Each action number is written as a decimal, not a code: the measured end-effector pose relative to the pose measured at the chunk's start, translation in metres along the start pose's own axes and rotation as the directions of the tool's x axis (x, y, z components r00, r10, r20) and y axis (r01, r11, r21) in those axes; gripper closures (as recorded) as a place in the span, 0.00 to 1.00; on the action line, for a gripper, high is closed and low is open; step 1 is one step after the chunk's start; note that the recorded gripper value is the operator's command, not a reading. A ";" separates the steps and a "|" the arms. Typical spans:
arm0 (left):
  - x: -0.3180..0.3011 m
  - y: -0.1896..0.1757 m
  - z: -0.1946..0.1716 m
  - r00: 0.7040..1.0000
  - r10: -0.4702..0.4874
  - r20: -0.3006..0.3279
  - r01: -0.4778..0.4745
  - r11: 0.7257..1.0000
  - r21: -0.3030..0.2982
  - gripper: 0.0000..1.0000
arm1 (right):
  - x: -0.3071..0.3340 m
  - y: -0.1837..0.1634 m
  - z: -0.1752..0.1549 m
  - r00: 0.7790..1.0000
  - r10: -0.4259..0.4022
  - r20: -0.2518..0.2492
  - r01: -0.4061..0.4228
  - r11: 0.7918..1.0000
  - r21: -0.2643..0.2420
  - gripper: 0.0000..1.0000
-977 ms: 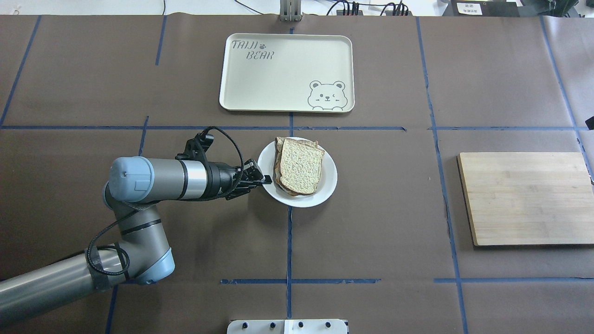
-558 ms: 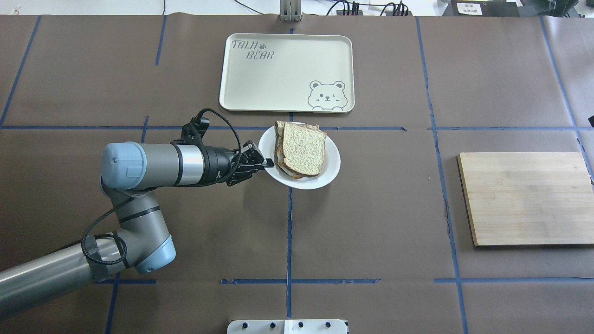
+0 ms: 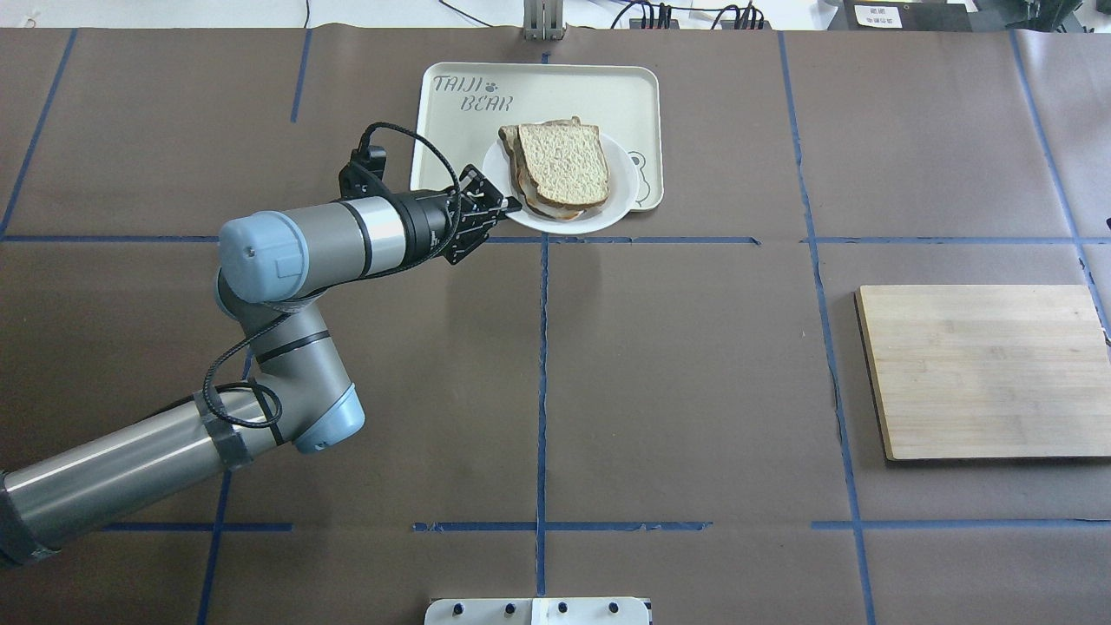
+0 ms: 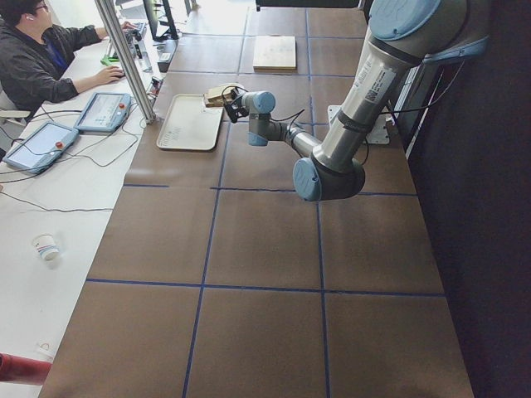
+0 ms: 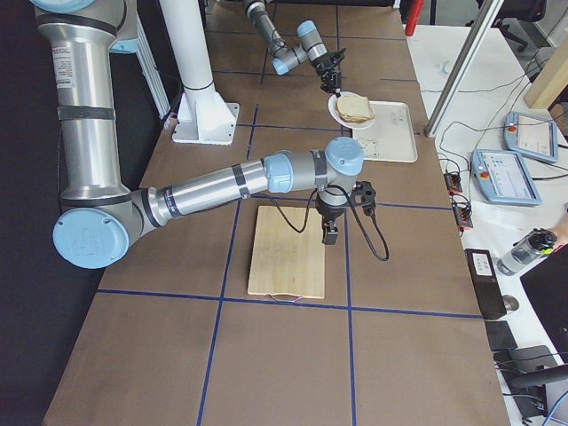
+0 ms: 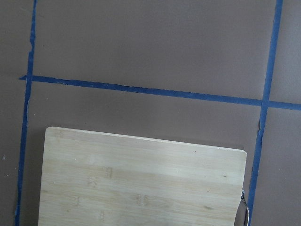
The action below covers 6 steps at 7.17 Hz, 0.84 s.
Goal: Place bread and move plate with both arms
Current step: 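Slide the plate with the left gripper onto the white tray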
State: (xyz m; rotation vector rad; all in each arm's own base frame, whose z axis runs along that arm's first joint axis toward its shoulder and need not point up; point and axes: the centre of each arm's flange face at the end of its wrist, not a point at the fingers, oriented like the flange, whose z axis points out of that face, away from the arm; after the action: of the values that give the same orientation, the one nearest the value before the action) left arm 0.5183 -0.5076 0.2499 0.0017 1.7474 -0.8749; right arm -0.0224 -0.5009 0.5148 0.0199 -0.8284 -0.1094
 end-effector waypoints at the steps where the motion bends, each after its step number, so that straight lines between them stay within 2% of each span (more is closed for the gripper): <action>1: -0.001 -0.012 0.022 1.000 -0.016 -0.023 0.018 0.996 0.089 1.00 | 0.000 0.000 0.000 1.000 0.001 0.000 -0.001 1.000 0.001 0.00; 3: -0.016 -0.041 0.061 0.999 -0.027 -0.020 0.031 0.973 0.230 1.00 | 0.000 0.000 -0.001 1.000 0.002 -0.001 -0.002 1.000 0.002 0.00; 5: -0.023 -0.052 0.087 0.999 -0.035 0.000 0.034 0.956 0.290 1.00 | 0.000 0.000 -0.001 1.000 0.004 -0.001 -0.004 1.000 0.003 0.00; 6: -0.025 -0.055 0.097 0.999 -0.046 0.006 0.042 0.949 0.311 0.96 | -0.001 0.000 -0.002 1.000 0.005 -0.001 -0.005 1.000 0.004 0.00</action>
State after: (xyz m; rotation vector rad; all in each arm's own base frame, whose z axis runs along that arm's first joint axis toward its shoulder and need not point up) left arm 0.5856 -0.5905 0.2915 0.1655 1.5863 -1.1736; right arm -0.0217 -0.5012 0.5131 0.0214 -0.8274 -0.1033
